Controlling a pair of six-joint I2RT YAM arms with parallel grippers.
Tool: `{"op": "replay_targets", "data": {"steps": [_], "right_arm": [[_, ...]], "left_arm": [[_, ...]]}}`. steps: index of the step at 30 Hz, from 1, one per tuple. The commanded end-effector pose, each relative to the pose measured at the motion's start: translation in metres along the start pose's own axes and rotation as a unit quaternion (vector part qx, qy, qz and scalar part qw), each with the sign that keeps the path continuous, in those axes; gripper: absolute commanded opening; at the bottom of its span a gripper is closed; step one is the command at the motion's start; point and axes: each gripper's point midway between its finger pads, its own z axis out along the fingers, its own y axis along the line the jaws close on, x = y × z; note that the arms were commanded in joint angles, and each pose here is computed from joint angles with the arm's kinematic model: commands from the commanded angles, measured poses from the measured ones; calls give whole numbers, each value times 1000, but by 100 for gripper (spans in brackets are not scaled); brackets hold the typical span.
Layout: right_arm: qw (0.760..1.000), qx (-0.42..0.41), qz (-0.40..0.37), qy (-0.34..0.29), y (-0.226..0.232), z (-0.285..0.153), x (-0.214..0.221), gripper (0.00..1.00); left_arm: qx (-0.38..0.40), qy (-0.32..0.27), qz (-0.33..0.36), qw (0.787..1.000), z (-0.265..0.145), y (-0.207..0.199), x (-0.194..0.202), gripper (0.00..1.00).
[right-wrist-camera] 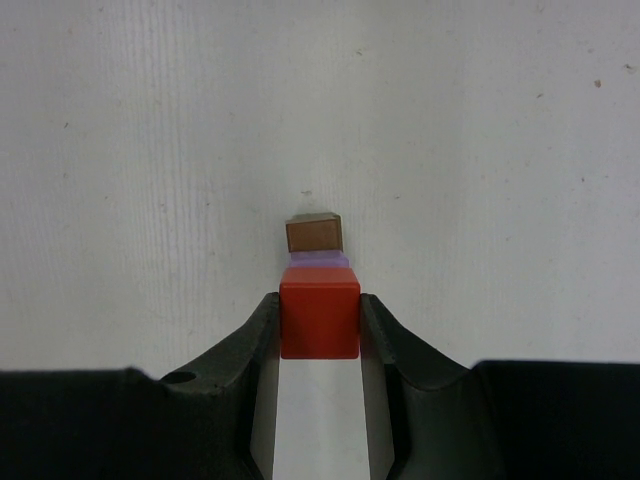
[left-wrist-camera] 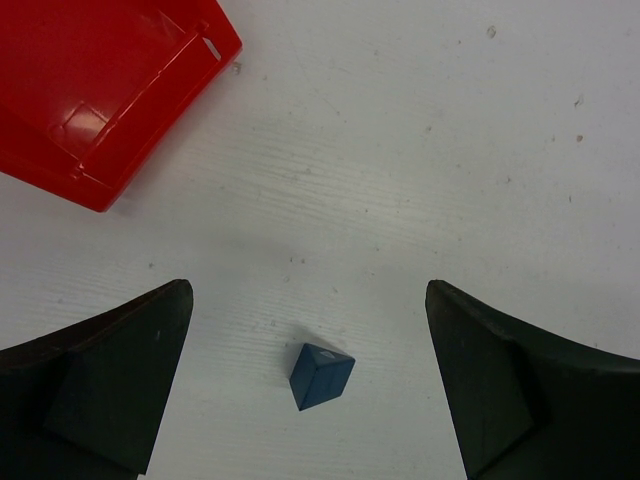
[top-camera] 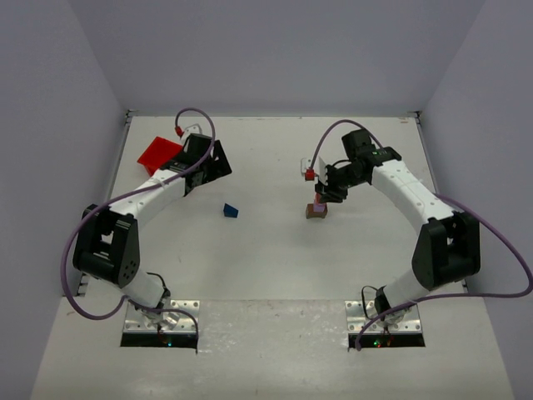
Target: Build the wood block tower
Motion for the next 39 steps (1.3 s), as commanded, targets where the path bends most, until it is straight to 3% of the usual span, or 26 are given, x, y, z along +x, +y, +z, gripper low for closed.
{"op": "replay_targets", "data": {"steps": [1,39], "right_arm": [[1000,10,-6,-7,-6,1,-8,7],[1000,-9,-20,5,-5,16,4,12]], "left_arm": [[27,-22,1,999,-1,-17,-15,100],[55,-12,15,998,-3,-27,-12,100]]}}
